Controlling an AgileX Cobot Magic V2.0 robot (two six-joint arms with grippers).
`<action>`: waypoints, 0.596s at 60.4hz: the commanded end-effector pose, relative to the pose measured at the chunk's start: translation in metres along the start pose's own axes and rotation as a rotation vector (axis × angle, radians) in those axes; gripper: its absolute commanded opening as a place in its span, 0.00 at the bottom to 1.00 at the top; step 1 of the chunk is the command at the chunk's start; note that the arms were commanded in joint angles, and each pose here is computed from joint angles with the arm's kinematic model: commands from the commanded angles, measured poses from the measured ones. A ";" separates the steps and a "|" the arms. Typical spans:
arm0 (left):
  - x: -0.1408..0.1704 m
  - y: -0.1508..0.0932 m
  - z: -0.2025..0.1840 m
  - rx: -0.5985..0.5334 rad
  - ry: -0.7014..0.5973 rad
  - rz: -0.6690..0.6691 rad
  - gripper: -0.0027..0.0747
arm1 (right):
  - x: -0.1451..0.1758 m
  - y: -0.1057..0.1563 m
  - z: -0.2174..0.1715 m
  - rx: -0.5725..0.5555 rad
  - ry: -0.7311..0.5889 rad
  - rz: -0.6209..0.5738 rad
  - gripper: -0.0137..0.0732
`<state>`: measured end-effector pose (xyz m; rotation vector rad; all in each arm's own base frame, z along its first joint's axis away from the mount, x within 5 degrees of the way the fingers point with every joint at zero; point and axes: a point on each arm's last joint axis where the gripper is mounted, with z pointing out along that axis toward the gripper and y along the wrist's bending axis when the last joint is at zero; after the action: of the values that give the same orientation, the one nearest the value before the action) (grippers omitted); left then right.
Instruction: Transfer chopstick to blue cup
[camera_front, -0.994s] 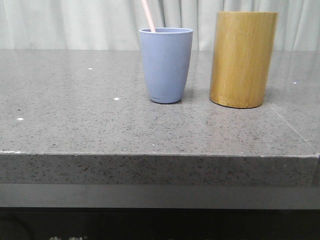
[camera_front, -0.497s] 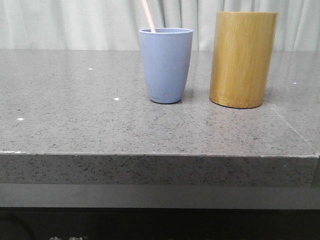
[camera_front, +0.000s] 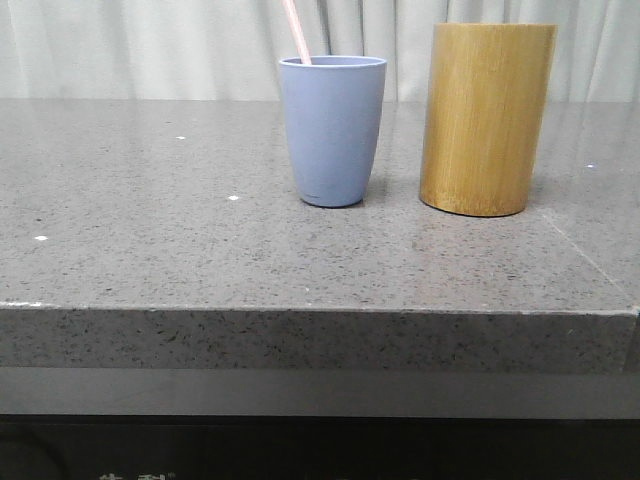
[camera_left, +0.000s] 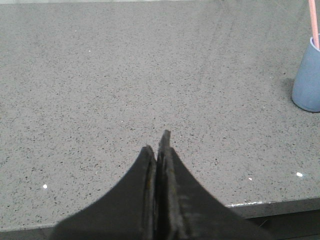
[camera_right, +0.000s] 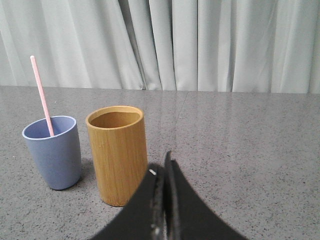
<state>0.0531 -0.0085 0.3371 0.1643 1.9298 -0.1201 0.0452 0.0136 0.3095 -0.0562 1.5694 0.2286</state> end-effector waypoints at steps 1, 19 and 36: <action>-0.014 -0.001 -0.003 0.006 -0.097 -0.012 0.01 | -0.015 -0.001 -0.001 0.019 -0.099 0.008 0.04; -0.014 -0.001 -0.003 0.006 -0.097 -0.012 0.01 | -0.015 -0.001 -0.001 0.019 -0.099 0.008 0.04; 0.018 0.003 -0.009 -0.071 -0.328 -0.021 0.01 | -0.015 -0.001 -0.001 0.019 -0.099 0.008 0.04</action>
<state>0.0434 -0.0043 0.3163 0.1101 1.7842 -0.0905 0.0452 0.0136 0.3096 -0.0548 1.5681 0.2306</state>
